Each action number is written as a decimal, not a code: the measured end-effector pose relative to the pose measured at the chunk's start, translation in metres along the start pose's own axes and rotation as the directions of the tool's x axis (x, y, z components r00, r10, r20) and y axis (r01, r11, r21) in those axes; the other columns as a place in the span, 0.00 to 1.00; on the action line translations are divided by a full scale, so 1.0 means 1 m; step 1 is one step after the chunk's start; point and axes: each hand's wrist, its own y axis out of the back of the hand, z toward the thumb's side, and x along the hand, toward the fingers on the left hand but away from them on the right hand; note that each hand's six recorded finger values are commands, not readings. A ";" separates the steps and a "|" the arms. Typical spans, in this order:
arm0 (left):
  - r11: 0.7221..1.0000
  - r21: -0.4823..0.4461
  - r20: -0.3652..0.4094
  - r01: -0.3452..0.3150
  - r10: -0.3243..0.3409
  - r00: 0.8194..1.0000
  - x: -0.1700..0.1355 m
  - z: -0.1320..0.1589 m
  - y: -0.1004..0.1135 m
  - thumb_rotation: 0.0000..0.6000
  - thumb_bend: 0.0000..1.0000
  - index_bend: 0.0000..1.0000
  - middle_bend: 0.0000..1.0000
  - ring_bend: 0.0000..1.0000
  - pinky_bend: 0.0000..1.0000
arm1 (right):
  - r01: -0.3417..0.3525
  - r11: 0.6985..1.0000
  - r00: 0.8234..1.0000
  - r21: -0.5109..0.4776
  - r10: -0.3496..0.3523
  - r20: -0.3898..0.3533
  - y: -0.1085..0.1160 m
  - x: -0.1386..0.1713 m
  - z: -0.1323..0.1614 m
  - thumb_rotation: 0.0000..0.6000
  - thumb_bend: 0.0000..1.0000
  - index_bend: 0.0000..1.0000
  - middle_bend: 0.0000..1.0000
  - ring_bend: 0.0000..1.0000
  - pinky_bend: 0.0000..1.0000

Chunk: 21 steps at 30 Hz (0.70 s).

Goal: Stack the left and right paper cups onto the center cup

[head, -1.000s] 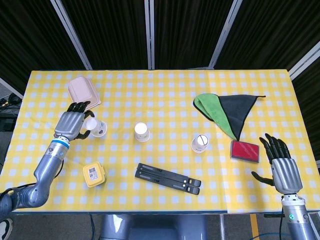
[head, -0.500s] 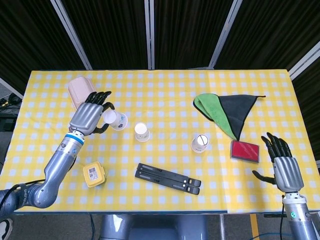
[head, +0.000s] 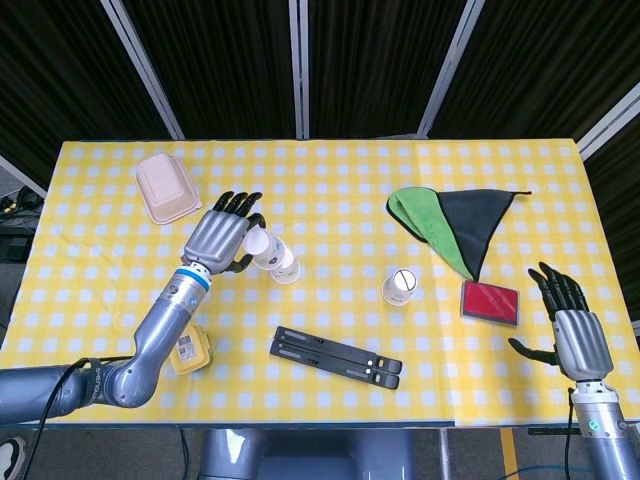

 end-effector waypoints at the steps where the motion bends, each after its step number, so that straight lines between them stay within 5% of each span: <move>1: 1.000 0.000 -0.003 0.005 -0.005 1.000 0.002 0.001 -0.002 1.00 0.39 0.32 0.00 0.00 0.00 | -0.002 1.000 1.000 -0.002 0.002 -0.001 0.000 0.000 0.000 1.00 0.00 0.01 0.00 0.00 0.00; 14: 0.998 0.022 -0.006 0.060 -0.060 0.998 0.025 0.019 -0.025 1.00 0.39 0.29 0.00 0.00 0.00 | 0.003 1.000 1.000 -0.017 -0.003 -0.013 0.003 0.002 0.002 1.00 0.00 0.01 0.00 0.00 0.00; 21: 0.994 0.028 -0.006 0.104 -0.103 0.995 0.035 0.024 -0.044 1.00 0.13 0.03 0.00 0.00 0.00 | -0.007 1.000 1.000 -0.020 0.007 0.008 0.002 0.000 -0.004 1.00 0.00 0.01 0.00 0.00 0.00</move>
